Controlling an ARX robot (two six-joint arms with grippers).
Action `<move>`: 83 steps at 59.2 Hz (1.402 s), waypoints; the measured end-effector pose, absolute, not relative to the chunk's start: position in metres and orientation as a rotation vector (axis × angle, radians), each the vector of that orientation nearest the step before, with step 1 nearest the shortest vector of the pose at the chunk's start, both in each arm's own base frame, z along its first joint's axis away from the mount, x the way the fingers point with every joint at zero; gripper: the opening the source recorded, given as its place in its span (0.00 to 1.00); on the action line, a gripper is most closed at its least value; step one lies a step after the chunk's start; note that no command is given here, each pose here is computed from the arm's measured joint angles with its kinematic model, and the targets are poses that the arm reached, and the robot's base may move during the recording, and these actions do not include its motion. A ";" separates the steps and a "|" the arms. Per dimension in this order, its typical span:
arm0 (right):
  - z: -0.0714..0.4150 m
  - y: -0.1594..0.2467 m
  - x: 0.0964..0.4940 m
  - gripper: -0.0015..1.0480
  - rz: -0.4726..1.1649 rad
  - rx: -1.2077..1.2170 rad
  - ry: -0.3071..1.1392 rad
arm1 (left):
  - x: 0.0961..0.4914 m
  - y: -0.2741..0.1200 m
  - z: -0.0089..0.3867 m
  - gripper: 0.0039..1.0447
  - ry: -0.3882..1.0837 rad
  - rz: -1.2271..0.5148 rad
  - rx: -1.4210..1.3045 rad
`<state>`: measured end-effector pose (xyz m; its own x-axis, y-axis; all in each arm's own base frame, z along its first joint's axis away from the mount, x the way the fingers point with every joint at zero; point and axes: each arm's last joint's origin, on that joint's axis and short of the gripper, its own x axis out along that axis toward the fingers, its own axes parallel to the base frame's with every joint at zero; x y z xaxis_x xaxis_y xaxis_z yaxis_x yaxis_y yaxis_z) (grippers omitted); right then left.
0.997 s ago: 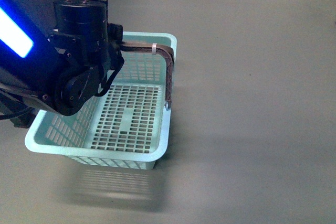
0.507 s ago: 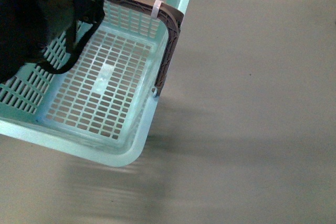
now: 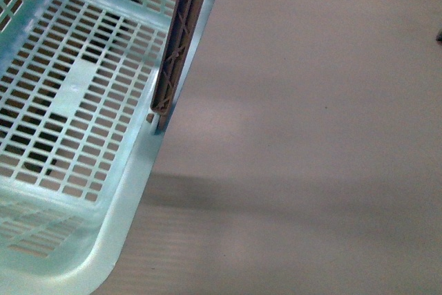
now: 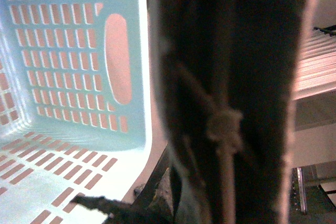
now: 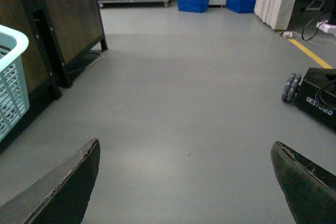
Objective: Pick mango and avocado into basket
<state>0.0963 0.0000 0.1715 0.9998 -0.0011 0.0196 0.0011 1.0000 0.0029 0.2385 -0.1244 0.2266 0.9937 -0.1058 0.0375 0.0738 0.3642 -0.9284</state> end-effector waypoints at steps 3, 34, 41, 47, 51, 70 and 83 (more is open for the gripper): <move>0.171 0.000 0.096 0.92 -0.001 0.003 -0.020 | 0.238 -0.124 0.227 0.05 0.031 -0.117 -1.192; 0.171 0.000 0.096 0.92 -0.001 0.003 -0.020 | 0.238 -0.124 0.227 0.05 0.031 -0.117 -1.190; 0.171 0.000 0.096 0.92 -0.001 0.003 -0.020 | 0.238 -0.124 0.227 0.05 0.031 -0.118 -1.189; 0.171 0.000 0.096 0.92 -0.001 0.003 -0.020 | 0.238 -0.125 0.227 0.05 0.032 -0.119 -1.189; 0.171 0.000 0.096 0.92 -0.001 0.003 -0.020 | 0.238 -0.125 0.227 0.05 0.032 -0.119 -1.189; 0.171 0.000 0.096 0.92 -0.001 0.003 -0.020 | 0.238 -0.124 0.227 0.05 0.031 -0.117 -1.189; 0.171 0.000 0.096 0.92 -0.001 0.003 -0.020 | 0.238 -0.124 0.227 0.05 0.031 -0.118 -1.189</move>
